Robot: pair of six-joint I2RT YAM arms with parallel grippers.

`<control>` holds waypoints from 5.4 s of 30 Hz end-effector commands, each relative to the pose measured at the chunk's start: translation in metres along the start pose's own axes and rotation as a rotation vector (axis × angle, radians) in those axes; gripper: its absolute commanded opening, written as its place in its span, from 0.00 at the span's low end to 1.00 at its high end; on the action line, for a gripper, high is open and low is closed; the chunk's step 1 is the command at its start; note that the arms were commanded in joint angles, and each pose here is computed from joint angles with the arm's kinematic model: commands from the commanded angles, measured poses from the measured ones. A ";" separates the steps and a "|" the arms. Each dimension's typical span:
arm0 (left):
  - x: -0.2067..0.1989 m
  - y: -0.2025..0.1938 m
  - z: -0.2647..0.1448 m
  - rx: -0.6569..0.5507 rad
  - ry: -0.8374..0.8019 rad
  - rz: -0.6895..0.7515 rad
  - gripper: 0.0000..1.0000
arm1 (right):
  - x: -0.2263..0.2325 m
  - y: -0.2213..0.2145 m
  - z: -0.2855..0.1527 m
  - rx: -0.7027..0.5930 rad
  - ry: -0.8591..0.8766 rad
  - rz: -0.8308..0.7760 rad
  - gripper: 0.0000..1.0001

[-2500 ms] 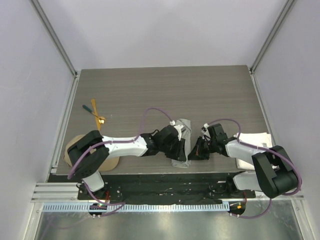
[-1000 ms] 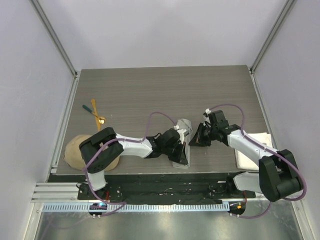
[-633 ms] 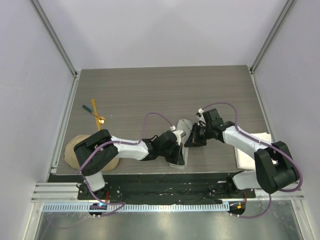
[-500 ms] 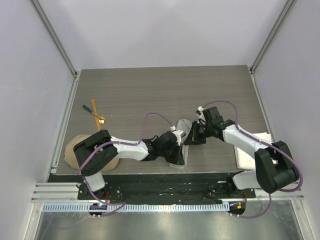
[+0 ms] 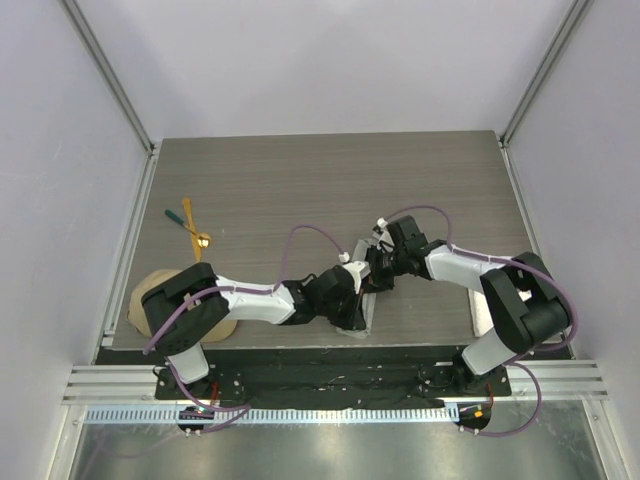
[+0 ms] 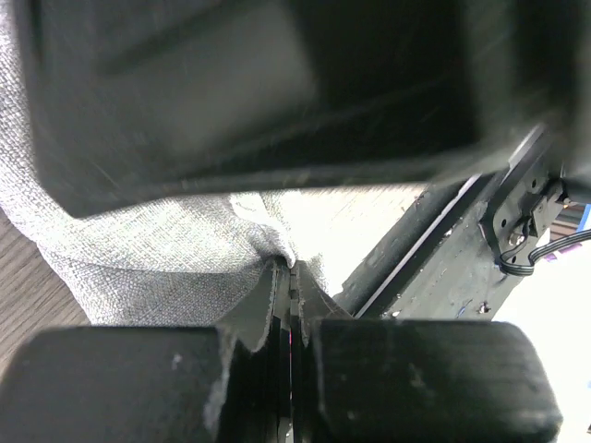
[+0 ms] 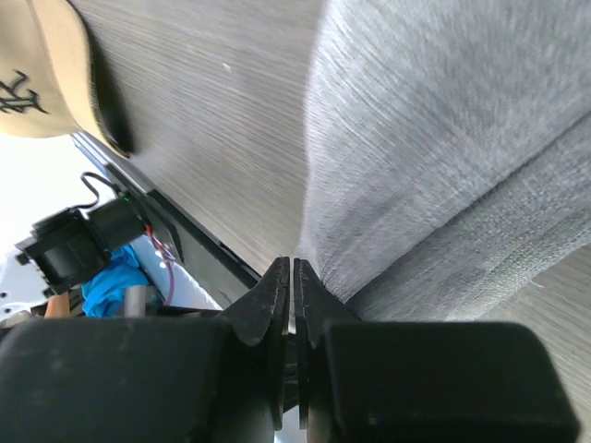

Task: Fold the napkin into a case and place the utensils inside
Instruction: Smooth out the smaller rectangle-folded napkin at the center of the board.

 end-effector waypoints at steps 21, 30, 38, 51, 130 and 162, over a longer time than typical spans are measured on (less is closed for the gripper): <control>-0.016 0.058 -0.060 -0.062 -0.046 -0.010 0.21 | -0.061 -0.004 -0.003 -0.001 -0.069 -0.017 0.09; 0.016 0.037 -0.005 -0.005 -0.047 -0.066 0.05 | -0.050 0.000 -0.007 -0.017 -0.025 -0.010 0.09; 0.033 0.006 0.003 0.052 0.000 -0.076 0.02 | -0.028 0.034 -0.035 -0.128 -0.010 -0.014 0.10; 0.027 -0.004 -0.002 0.067 -0.025 -0.097 0.02 | 0.015 0.078 -0.057 -0.188 -0.006 -0.074 0.21; 0.049 0.166 0.043 -0.144 -0.045 -0.075 0.04 | -0.039 0.117 -0.081 -0.397 -0.576 -0.196 0.34; 0.063 0.160 0.080 -0.124 -0.030 -0.159 0.02 | -0.041 0.126 -0.063 -0.396 -0.652 -0.227 0.01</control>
Point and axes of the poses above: each gripper's point midway between its finger pads, its own z axis out along the fingers, its own x axis along the line the jaws close on, y = z × x, the point moved 4 cm from there along -z, back along the fingers, and after that the axes turned 13 degrees about z, right-handed, at the moved point
